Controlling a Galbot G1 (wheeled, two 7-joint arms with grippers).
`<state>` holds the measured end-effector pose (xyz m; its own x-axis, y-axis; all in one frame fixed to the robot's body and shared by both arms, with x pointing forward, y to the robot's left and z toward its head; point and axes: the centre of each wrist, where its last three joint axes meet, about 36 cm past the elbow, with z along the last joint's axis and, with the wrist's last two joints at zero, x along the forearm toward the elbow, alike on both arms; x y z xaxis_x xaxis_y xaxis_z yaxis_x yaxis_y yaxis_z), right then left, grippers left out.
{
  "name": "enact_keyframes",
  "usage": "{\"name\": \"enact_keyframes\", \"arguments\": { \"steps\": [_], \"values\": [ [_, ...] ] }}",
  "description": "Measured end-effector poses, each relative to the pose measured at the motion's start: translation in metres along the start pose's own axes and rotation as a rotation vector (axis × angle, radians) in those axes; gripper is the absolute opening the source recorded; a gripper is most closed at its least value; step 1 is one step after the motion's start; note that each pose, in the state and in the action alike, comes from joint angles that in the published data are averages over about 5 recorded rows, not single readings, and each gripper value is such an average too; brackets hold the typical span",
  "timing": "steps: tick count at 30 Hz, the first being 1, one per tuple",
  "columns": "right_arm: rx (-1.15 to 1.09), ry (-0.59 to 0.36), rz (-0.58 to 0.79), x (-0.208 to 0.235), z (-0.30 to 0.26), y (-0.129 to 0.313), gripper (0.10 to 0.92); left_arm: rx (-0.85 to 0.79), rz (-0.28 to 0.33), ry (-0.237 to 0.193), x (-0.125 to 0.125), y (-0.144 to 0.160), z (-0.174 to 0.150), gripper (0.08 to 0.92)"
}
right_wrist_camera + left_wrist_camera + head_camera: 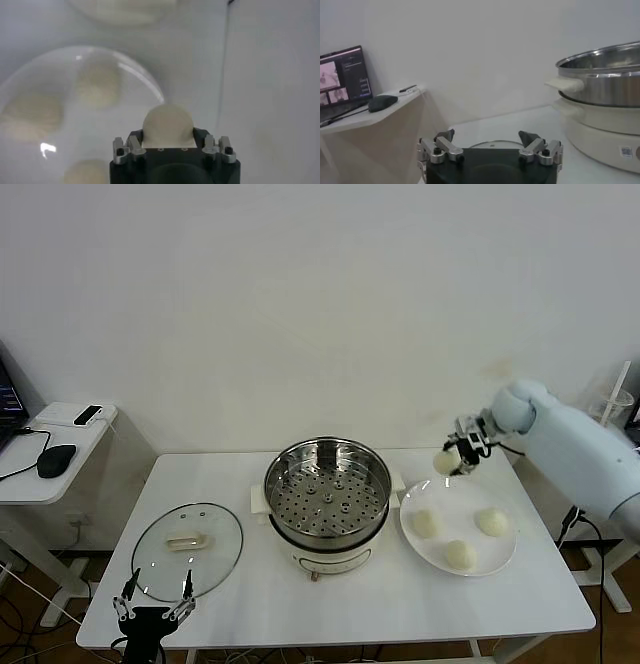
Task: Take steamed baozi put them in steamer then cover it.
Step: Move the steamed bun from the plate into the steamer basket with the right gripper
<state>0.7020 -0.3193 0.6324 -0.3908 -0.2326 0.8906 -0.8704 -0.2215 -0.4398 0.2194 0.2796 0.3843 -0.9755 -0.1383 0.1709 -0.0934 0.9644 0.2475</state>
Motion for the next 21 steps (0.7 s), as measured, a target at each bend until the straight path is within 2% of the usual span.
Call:
{"name": "enact_keyframes", "arguments": {
  "steps": [10, 21],
  "values": [
    [0.177, -0.140, 0.043, 0.026, -0.093, -0.038, 0.631, -0.007, -0.010, -0.004, -0.001, 0.008, -0.001, 0.823],
    [0.446, -0.209, -0.003, -0.010, -0.170, -0.038, 0.628, 0.000, -0.042, -0.015, -0.002, 0.015, -0.005, 0.823]
  ]
}}
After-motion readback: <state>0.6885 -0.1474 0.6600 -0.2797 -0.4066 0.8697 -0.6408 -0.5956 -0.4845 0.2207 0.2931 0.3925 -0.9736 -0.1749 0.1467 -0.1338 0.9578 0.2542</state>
